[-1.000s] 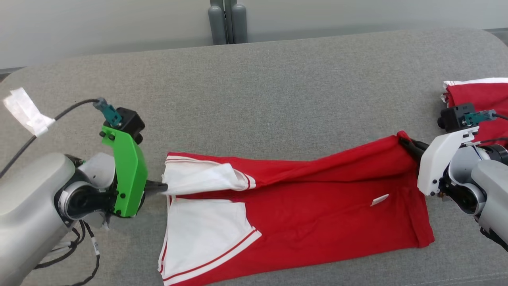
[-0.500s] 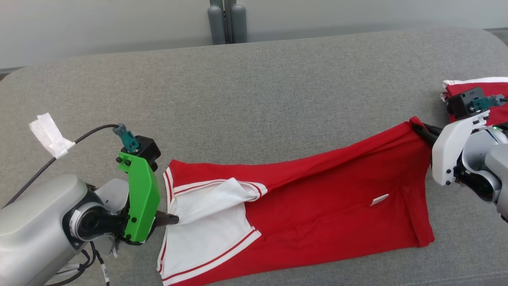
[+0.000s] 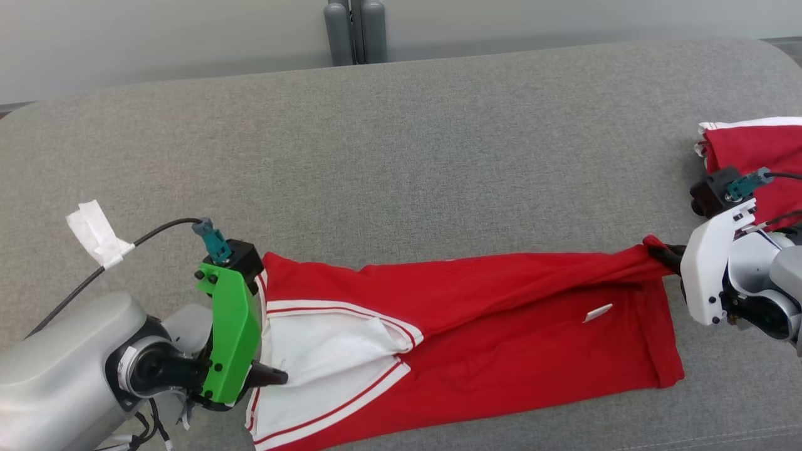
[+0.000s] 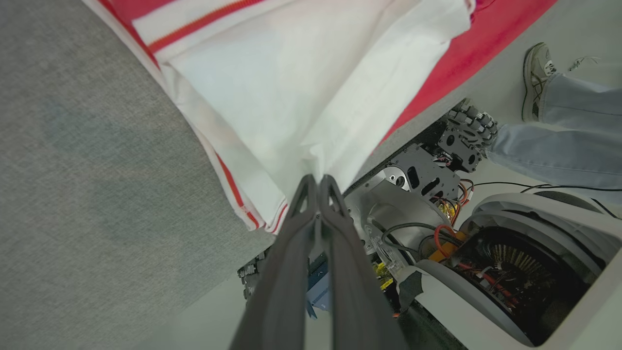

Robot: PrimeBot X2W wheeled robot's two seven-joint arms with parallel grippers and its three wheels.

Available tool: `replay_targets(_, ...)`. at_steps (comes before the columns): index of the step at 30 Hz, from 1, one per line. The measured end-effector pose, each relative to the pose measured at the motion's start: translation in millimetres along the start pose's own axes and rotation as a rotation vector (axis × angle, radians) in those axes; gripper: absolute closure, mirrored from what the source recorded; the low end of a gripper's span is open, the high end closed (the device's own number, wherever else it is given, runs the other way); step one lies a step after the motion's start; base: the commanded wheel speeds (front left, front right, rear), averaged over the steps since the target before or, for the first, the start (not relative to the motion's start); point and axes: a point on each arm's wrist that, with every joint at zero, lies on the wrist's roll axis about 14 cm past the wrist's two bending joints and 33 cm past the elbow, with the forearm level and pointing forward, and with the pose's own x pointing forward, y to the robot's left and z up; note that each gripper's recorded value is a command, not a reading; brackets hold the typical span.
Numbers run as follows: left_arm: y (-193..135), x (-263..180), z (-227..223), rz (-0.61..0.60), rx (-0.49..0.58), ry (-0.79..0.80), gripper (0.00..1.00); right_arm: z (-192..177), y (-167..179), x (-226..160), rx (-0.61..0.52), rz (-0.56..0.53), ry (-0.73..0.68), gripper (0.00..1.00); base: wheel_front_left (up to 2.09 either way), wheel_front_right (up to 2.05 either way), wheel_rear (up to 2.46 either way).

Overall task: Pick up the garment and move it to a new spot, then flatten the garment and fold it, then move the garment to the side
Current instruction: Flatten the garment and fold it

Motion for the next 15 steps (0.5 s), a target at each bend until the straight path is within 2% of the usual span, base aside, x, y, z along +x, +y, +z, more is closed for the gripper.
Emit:
replay_targets(11,5,12,-15,-0.005,-0.048,0.057,1.00,-16,6,-2,-0.002,0.021,0.078,1.00,0.00,0.00,0.00)
replay_targets(14,7,16,-15,-0.003,-0.057,0.059,1.00,-20,6,-2,-0.002,0.022,0.099,0.62,0.00,0.00,0.00)
replay_targets(15,7,18,-15,-0.003,-0.056,0.061,1.00,-20,6,-3,-0.002,0.023,0.100,0.34,0.00,0.00,0.00)
